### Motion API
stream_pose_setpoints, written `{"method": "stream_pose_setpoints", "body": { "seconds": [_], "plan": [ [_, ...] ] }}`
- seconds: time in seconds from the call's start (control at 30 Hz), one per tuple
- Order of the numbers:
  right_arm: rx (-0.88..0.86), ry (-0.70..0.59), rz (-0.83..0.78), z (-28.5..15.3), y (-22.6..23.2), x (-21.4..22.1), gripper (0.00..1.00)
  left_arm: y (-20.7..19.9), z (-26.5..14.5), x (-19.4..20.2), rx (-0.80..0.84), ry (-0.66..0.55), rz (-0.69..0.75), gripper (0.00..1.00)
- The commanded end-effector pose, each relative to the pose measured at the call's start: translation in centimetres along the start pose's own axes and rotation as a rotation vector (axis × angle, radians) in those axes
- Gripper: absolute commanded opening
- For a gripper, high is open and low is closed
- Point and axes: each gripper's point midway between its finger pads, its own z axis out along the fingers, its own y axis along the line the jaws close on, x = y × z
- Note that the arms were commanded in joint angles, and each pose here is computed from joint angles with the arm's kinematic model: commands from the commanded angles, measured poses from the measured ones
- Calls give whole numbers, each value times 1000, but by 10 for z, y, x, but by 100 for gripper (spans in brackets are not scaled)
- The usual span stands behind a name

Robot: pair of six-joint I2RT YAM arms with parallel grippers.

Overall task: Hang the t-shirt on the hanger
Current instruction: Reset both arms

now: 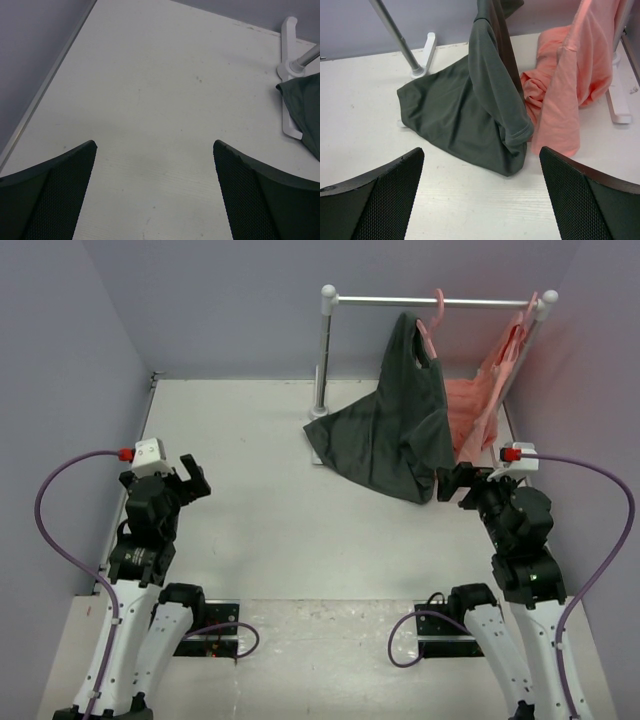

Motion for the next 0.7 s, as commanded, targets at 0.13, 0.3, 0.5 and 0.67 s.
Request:
{"method": "stream_pose_setpoints", "body": {
  "seconds": [0.13,0.3,0.5,0.67],
  "plan": [
    [-1,1,12,7,2,-3,99,-5,-1,-14,28,-38,16,100],
    [14,-2,6,7,-1,-4,99,-5,-6,-19,36,-68,11,100],
    [17,3,2,7,-2,-3,99,-10,-4,-16,65,-57,16,100],
    [37,9,13,7,-5,0,99,-14,-3,-15,85,-55,21,100]
  ]
}}
